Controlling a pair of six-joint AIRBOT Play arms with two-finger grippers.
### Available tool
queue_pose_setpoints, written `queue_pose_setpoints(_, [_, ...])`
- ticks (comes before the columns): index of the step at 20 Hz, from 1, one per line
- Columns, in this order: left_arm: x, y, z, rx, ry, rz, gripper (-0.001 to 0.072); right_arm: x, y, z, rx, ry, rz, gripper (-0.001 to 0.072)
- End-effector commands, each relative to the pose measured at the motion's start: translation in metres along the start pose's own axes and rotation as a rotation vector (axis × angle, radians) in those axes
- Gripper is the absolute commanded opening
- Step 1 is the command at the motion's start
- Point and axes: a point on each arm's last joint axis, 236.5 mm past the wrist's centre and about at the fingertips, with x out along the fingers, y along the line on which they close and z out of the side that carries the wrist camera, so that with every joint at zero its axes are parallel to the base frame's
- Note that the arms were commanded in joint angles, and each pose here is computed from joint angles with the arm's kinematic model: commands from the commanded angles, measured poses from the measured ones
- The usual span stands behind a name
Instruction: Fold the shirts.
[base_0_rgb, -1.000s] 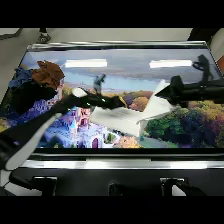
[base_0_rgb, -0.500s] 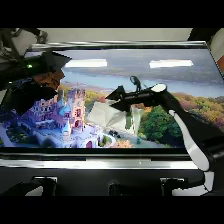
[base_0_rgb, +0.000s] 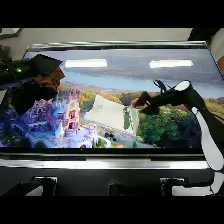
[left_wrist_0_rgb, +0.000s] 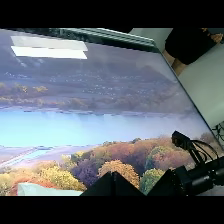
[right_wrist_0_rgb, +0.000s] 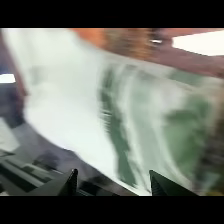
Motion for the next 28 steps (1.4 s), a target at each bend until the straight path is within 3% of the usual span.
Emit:
queue_pose_setpoints(1, [0.001, 0.006, -0.007, -0.001, 0.017, 0.014, 0.0031, -0.019, -0.102, -0.036, 0.103, 0.095, -0.315, 0.0572])
queue_pose_setpoints(4, [0.001, 0.005, -0.007, -0.024, 0.017, 0.014, 0.0031, 0.034, -0.071, -0.031, 0.109, 0.021, -0.128, 0.057])
queue_pose_setpoints(7, [0.0, 0.004, -0.008, -0.026, 0.022, 0.01, 0.0031, 0.065, -0.052, -0.026, 0.108, -0.002, -0.084, 0.0541])
queue_pose_setpoints(8, [0.0, 0.004, -0.008, -0.025, 0.022, 0.01, 0.0031, 0.072, -0.044, -0.028, 0.11, 0.008, -0.057, 0.0443])
queue_pose_setpoints(10, [0.0, 0.003, -0.008, -0.025, 0.023, 0.009, 0.0031, 0.072, -0.024, -0.026, 0.031, 0.003, 0.024, 0.0126])
queue_pose_setpoints(11, [0.0, 0.003, -0.008, -0.025, 0.023, 0.009, 0.0031, 0.066, -0.018, -0.022, -0.013, -0.005, 0.048, 0.0053])
queue_pose_setpoints(16, [0.001, 0.003, -0.008, -0.025, 0.024, 0.009, 0.0031, -0.034, -0.021, 0.041, -0.045, -0.176, 0.1, 0.0051])
queue_pose_setpoints(20, [0.001, 0.003, -0.009, -0.025, 0.024, 0.009, 0.0031, -0.163, -0.097, 0.076, 0.145, -0.404, 0.077, 0.005])
queue_pose_setpoints(25, [0.001, 0.003, -0.009, -0.024, 0.025, 0.008, 0.0031, -0.283, -0.231, 0.022, 0.508, -0.597, -0.005, 0.005])
queue_pose_setpoints(28, [0.001, 0.003, -0.009, -0.024, 0.024, 0.008, 0.0031, -0.29, -0.291, -0.044, 0.704, -0.523, -0.137, 0.005])
